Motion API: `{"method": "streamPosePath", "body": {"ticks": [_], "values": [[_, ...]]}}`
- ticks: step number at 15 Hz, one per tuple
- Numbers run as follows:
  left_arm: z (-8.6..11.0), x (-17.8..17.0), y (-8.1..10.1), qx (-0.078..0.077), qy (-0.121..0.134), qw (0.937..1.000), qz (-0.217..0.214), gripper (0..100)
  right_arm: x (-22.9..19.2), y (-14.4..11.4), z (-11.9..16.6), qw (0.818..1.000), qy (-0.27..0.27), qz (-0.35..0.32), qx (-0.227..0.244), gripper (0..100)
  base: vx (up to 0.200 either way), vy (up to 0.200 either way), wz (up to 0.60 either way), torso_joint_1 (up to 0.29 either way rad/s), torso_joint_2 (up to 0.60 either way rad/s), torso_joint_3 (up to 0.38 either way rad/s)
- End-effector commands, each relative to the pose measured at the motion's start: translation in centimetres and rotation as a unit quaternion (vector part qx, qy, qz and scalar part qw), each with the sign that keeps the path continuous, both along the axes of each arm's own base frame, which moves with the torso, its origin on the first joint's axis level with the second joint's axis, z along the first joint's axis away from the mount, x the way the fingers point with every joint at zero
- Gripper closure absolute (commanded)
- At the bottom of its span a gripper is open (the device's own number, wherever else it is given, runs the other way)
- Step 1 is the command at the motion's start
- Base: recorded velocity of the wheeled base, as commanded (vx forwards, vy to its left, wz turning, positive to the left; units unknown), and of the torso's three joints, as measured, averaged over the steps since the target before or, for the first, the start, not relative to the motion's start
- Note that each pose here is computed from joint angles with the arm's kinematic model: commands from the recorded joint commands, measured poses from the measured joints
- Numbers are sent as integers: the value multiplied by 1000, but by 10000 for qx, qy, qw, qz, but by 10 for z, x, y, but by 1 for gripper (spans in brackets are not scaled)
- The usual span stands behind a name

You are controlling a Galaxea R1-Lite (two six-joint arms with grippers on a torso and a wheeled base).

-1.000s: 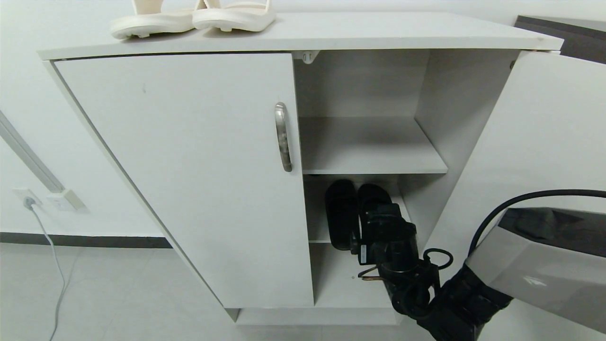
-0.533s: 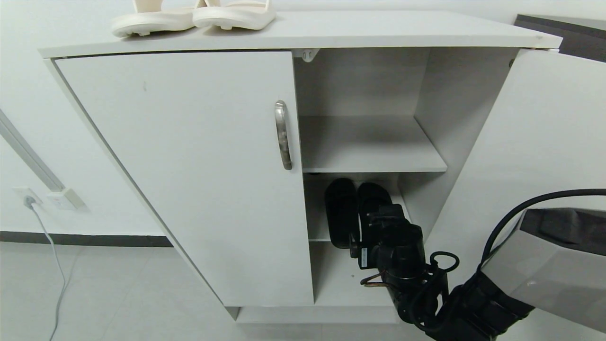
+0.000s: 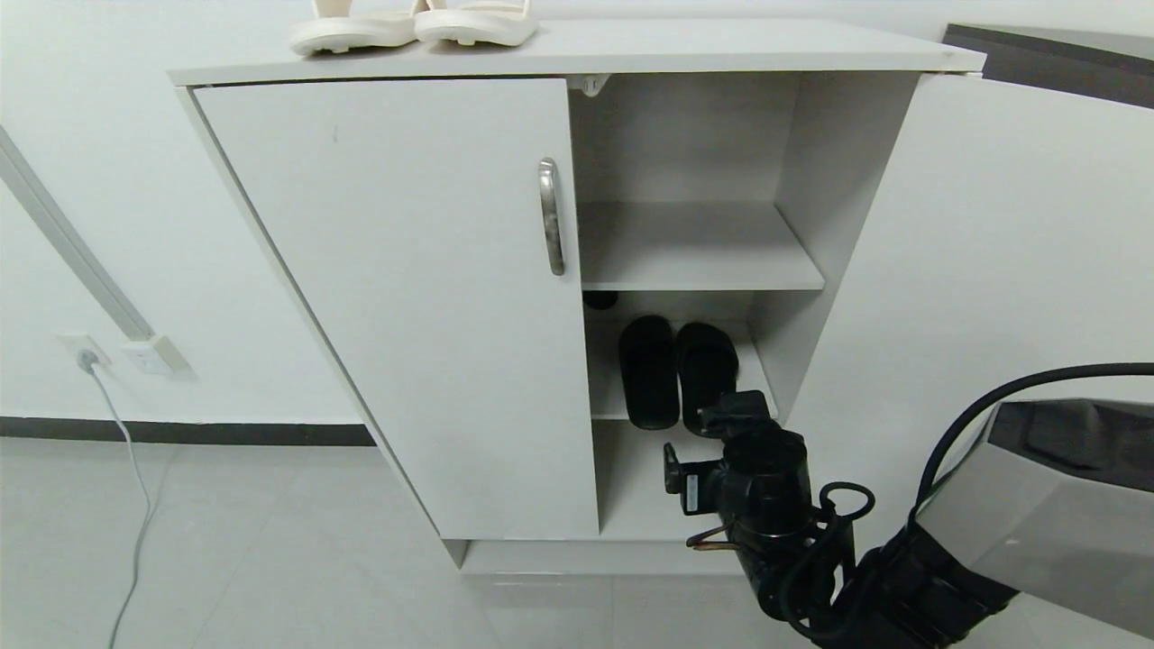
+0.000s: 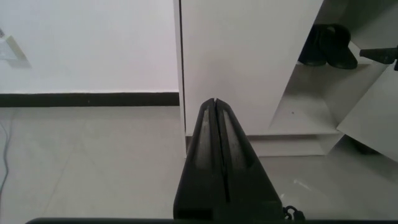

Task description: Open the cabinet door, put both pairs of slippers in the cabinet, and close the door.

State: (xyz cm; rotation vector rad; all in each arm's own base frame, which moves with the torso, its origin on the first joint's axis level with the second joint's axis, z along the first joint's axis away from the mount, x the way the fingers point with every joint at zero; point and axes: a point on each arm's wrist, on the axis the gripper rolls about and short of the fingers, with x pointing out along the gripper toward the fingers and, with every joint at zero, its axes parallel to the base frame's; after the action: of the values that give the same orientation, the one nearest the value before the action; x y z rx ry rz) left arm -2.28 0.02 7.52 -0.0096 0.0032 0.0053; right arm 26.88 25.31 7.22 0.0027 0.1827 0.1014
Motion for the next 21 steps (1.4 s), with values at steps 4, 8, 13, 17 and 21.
{"method": "streamPosePath", "body": {"ticks": [4,8,13,17,21], "values": [[0,0,0,-13,7,10000,-4,100,0,0,0,10000,-6,1,6,0,0,0,0,0,0,0],[0,0,0,-6,7,10000,-4,100,0,0,0,10000,-7,-7,5,0,0,0,0,0,0,0],[0,0,0,-6,7,10000,-11,100,-2,-1,-1,10000,-41,6,-36,0,0,0,0,1,2,43],[0,0,0,-13,7,10000,-4,100,-3,-2,-1,9999,-106,6,-22,0,0,0,0,7,2,180],[0,0,0,-13,7,10000,-4,100,-4,-4,-3,9998,-170,30,-71,0,0,0,0,0,-2,46]]}}
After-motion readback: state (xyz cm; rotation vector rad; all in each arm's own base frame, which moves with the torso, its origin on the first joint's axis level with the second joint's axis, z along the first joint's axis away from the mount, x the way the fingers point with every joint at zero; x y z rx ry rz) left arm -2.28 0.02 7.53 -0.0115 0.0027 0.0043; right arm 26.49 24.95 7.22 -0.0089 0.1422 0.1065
